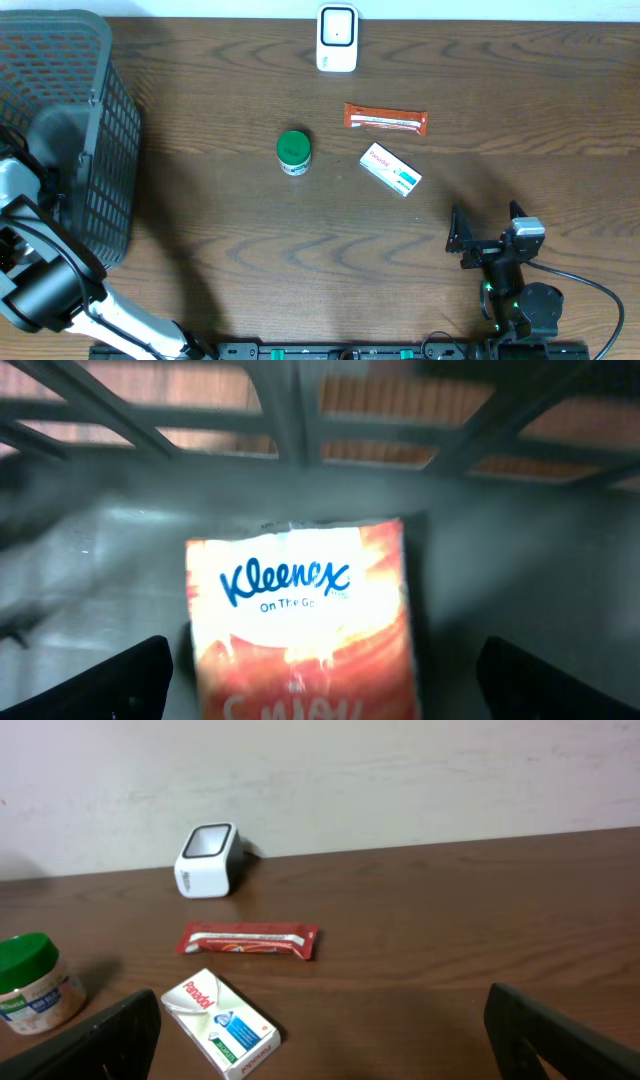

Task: Scan the item barcode
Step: 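Lower the left gripper into the basket and grasp the Kleenex pack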

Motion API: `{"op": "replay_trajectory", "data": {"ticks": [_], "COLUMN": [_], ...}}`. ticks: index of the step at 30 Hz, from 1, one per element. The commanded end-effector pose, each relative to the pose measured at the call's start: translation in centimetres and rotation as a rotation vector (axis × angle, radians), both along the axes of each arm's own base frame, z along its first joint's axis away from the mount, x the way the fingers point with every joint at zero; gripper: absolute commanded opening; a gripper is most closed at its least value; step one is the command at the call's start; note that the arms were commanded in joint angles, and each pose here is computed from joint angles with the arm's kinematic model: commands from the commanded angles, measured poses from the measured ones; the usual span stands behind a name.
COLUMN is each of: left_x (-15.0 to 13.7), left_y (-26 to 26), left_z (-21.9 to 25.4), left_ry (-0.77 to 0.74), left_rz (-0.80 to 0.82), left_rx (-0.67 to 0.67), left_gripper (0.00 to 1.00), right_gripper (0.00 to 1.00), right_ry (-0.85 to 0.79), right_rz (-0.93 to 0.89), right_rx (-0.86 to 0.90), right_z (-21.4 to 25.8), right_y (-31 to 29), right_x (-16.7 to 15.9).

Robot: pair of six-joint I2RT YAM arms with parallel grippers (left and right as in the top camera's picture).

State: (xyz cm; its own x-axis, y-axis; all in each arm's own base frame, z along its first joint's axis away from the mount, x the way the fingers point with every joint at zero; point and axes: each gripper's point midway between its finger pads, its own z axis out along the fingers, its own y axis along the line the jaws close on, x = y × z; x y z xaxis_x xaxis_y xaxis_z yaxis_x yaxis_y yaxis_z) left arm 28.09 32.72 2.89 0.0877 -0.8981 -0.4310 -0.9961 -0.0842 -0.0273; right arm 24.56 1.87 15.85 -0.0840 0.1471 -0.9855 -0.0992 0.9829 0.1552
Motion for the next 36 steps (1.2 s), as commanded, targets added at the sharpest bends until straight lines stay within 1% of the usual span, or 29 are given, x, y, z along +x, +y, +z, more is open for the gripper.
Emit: {"op": "replay_trajectory", "data": {"ticks": [1,3,6,9,10,15,19,25,27,36], "left_x": [-0.2,-0.3,-0.3,-0.3,-0.3,-0.4,-0.6,-0.6,-0.5,-0.4], "left_y": [-0.5,-0.6,-0.7,-0.7,-0.7,-0.8,-0.9,-0.9,-0.9,-0.8], "left_z": [-1.7,-2.3,-2.5,-2.4,-2.4,-2.5,-2.4,-1.5,-0.9,3.2], "left_ry": [0.03,0.041,0.043,0.042,0.042,0.047,0.051,0.041,0.031,-0.025], "left_rz": [-0.013,-0.013,-0.013,-0.014,-0.013,-0.014,-0.013,-0.014,-0.014,-0.014], "left_rx": [-0.035,-0.045,-0.05,-0.049,-0.05,-0.054,-0.058,-0.05,-0.041,0.01], "left_gripper": [0.99,0.96,0.81,0.63,0.6,0.58,0.51,0.5,0.46,0.46], "right_gripper": [0.99,0.99,0.99,0.99,0.99,0.99,0.99,0.99,0.99,0.99], "right_ry": [0.001,0.001,0.001,0.001,0.001,0.001,0.001,0.001,0.001,0.001], "right_rz": [0.011,0.011,0.011,0.011,0.011,0.011,0.011,0.011,0.011,0.011], "right_rx": [-0.014,-0.014,-0.014,-0.014,-0.014,-0.014,-0.014,-0.014,-0.014,-0.014], "right_z": [-0.1,-0.1,-0.1,-0.1,-0.1,-0.1,-0.1,-0.1,-0.1,-0.1], "right_y": [0.2,0.2,0.2,0.2,0.2,0.2,0.2,0.2,0.2,0.2], "right_x": [0.0,0.0,0.0,0.0,0.0,0.0,0.0,0.0,0.0,0.0]}}
